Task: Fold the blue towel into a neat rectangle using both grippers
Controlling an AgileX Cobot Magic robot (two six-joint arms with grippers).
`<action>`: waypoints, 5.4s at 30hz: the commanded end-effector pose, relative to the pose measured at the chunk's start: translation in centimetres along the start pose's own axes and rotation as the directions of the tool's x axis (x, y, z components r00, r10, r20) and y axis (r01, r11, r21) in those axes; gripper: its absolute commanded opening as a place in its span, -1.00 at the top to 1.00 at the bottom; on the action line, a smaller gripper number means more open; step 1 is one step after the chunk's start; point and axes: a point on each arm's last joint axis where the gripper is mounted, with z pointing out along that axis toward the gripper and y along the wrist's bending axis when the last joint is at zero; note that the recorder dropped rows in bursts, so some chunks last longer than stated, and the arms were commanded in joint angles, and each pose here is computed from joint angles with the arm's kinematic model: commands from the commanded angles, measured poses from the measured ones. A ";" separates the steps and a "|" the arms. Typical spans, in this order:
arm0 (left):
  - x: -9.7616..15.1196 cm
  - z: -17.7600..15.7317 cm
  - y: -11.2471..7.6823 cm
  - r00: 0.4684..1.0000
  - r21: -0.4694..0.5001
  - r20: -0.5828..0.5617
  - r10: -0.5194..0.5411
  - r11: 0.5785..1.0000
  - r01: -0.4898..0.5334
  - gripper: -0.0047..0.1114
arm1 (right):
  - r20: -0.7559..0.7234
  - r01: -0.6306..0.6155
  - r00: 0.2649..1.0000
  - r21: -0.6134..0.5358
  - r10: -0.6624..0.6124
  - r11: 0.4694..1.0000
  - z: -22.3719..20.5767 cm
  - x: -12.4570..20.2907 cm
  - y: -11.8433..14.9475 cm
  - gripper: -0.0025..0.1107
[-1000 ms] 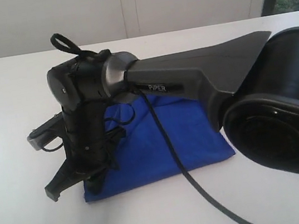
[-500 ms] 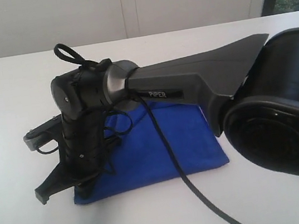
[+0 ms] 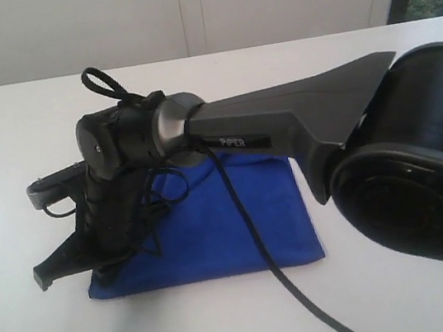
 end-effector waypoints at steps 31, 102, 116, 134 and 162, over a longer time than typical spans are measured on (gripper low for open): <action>0.3 0.0 0.0 1.000 0.003 -0.009 -0.004 1.000 0.004 0.92 | 0.476 -0.466 0.793 0.073 0.379 0.882 -10.5 0.2 -23.1 0.95; 0.3 0.0 0.0 1.000 0.003 -0.009 -0.003 1.000 0.003 0.92 | 0.341 -0.634 0.709 -0.074 0.617 0.770 -8.3 1.6 -23.1 0.31; 0.3 0.0 0.0 1.000 0.003 -0.009 -0.003 1.000 0.003 0.92 | 0.332 -0.707 0.622 -0.153 0.709 0.691 -7.0 1.4 -23.4 0.26; 0.3 0.0 0.0 1.000 0.003 -0.009 -0.003 1.000 0.003 0.92 | 0.382 -0.706 0.600 -0.162 0.703 0.690 -7.3 1.0 -23.7 0.26; 0.3 0.0 0.0 1.000 0.003 -0.009 -0.003 1.000 0.003 0.92 | 0.394 -0.739 0.558 -0.163 0.730 0.653 -6.1 1.1 -24.4 0.90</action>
